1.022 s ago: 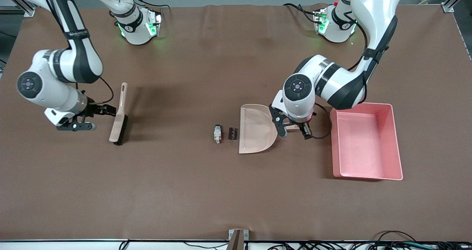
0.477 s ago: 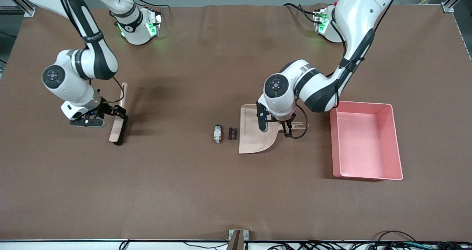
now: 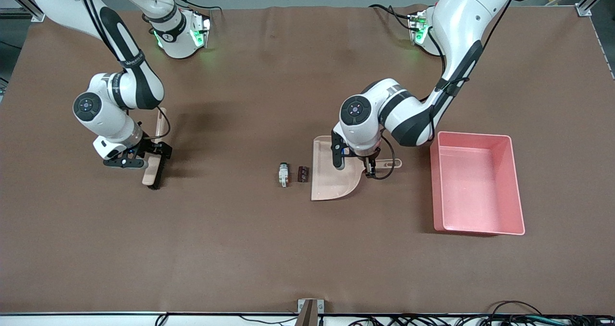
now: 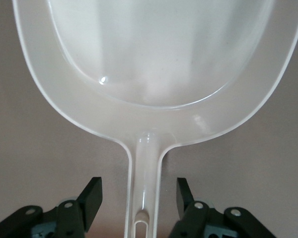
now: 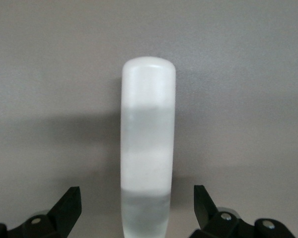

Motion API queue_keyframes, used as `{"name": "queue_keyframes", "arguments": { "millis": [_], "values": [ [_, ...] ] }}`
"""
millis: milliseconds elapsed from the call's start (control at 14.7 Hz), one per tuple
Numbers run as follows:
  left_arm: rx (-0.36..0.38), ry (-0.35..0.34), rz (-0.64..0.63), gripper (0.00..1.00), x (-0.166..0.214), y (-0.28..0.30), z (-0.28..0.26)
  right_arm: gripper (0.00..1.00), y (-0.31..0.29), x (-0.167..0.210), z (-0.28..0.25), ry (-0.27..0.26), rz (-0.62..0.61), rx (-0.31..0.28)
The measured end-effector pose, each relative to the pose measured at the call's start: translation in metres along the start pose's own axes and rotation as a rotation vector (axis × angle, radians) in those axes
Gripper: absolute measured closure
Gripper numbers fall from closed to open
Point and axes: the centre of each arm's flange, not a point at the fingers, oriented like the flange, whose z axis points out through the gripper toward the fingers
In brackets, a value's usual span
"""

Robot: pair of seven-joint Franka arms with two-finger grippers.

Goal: Clean e-waste and dump in bin
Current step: 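Grasp the dustpan handle with the left gripper while the right gripper grasps the brush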

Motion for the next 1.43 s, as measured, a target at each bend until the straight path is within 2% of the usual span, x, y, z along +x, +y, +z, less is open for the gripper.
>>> {"name": "queue_keyframes", "arguments": {
  "millis": [204,272,545,613,1090,1362,1430],
  "values": [
    [-0.005,-0.002,0.022,0.32,0.001,0.004,0.005,0.02,0.003,0.0,0.0,-0.001,0.005,0.0],
    [-0.005,0.001,0.041,0.33,0.002,0.005,0.007,0.07,0.003,0.0,0.0,-0.002,0.005,0.0],
    [-0.009,0.005,0.071,0.37,0.003,0.01,0.013,0.5,0.003,-0.001,0.001,-0.007,0.005,-0.001],
    [-0.008,0.007,0.074,0.4,0.004,0.011,0.014,0.57,0.003,-0.001,0.001,-0.007,0.005,-0.001],
    [0.004,0.016,0.089,0.42,0.007,0.01,0.022,0.57,-0.001,0.002,-0.002,-0.007,-0.004,0.0],
    [0.002,0.018,0.087,0.44,0.006,0.008,0.027,0.57,-0.043,0.018,-0.026,-0.105,-0.079,-0.005],
    [0.003,0.018,0.087,0.44,0.005,0.008,0.027,0.57,-0.06,0.023,-0.037,-0.115,-0.101,-0.007]
  ]
}}
